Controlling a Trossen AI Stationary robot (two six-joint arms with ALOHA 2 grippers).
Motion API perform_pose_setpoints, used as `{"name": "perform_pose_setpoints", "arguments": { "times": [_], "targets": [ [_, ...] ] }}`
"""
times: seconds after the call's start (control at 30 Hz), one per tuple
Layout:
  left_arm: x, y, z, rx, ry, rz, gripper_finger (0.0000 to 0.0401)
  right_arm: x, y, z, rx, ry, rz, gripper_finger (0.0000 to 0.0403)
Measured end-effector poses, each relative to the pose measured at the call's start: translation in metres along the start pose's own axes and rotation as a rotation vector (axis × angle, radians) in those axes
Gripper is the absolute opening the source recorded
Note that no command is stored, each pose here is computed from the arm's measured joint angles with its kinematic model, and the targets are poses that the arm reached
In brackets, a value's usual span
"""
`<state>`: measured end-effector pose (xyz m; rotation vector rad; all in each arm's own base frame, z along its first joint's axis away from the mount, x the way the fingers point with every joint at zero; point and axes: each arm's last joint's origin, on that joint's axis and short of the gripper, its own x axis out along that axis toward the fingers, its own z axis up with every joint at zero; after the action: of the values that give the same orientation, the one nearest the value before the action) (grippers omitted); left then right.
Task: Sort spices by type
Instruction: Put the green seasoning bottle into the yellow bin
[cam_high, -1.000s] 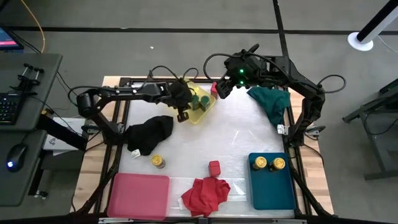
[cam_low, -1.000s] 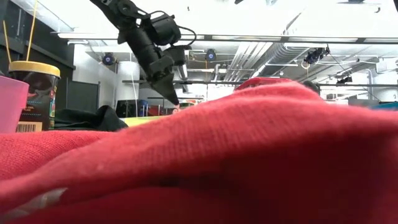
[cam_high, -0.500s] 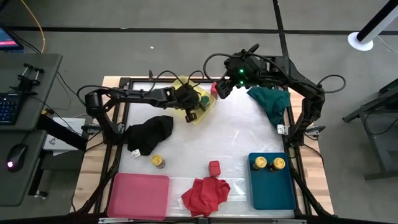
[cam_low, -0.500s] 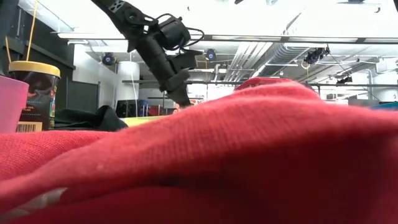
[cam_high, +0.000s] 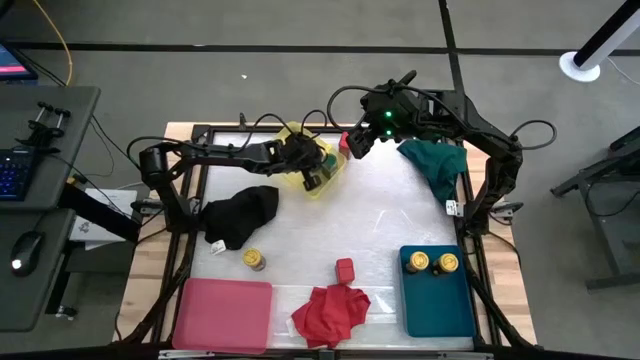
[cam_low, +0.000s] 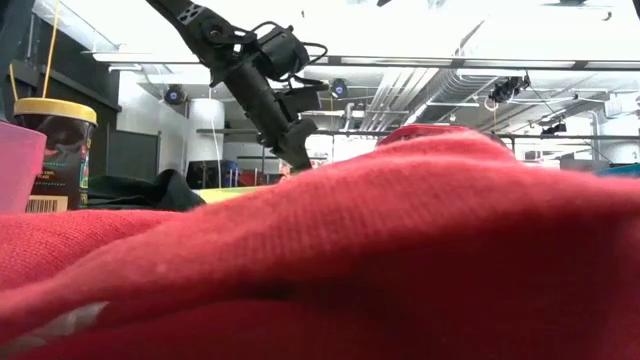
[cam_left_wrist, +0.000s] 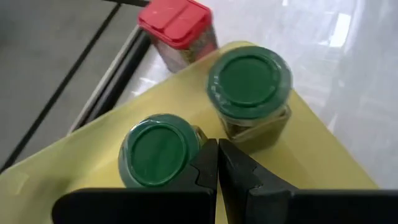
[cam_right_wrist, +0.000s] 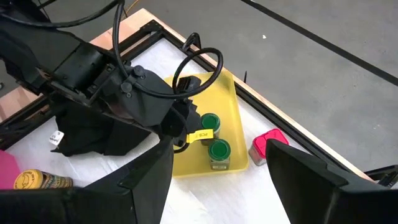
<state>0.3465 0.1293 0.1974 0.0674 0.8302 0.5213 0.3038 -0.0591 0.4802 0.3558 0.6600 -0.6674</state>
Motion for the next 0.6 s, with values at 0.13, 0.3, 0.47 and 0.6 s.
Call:
{"name": "perform_pose_setpoints", "arguments": {
  "times": [0.13,0.3,0.47,0.6],
  "targets": [
    [-0.011,0.003,0.005,-0.005,-0.022,-0.005,0.0,0.0,0.0,0.0,0.0,0.0,0.0,0.0252],
    [-0.049,0.012,0.011,0.014,-0.033,-0.069,0.0,0.0,0.0,0.0,0.0,-0.001,0.0,0.0252],
    [-0.054,0.026,-0.008,-0.013,-0.04,-0.033,0.0,0.0,0.0,0.0,-0.005,-0.001,0.0,0.0252],
    [-0.041,0.03,-0.033,-0.152,0.038,-0.045,0.0,0.0,0.0,0.0,0.0,0.0,0.0,0.0252]
  ]
}}
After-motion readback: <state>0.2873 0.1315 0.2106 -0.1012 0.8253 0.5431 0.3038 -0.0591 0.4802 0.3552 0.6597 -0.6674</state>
